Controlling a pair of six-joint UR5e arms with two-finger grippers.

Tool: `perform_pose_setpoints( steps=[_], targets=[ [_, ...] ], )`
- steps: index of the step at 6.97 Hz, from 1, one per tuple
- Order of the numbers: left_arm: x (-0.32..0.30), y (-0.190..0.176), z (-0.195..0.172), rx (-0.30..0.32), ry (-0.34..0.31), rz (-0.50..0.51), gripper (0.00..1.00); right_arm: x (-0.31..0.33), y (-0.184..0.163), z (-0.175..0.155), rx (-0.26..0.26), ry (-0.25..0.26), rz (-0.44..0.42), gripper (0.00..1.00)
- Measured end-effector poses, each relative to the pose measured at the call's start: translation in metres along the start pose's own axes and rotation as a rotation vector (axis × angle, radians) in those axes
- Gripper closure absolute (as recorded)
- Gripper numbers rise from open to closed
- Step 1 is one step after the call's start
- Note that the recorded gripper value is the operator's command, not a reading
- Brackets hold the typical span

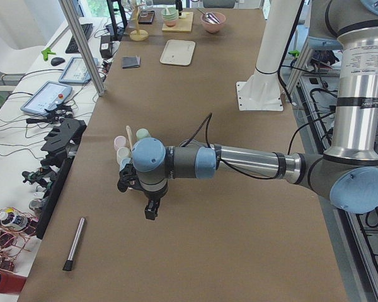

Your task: Pick up and place green cup on tray

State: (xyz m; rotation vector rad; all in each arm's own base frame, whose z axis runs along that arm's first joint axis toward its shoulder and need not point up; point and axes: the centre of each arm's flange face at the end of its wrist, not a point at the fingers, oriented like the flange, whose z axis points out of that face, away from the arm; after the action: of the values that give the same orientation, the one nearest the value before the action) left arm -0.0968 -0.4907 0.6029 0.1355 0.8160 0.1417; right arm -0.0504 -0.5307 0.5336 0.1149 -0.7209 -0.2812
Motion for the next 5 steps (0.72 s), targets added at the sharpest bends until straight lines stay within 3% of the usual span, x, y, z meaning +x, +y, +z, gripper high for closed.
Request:
perform_pose_setpoints(
  steps=[5],
  targets=[
    [0.032, -0.021, -0.033, 0.065, -0.016, 0.075, 0.02, -0.024, -0.007, 0.009, -0.013, -0.007, -0.01, 0.0]
  ],
)
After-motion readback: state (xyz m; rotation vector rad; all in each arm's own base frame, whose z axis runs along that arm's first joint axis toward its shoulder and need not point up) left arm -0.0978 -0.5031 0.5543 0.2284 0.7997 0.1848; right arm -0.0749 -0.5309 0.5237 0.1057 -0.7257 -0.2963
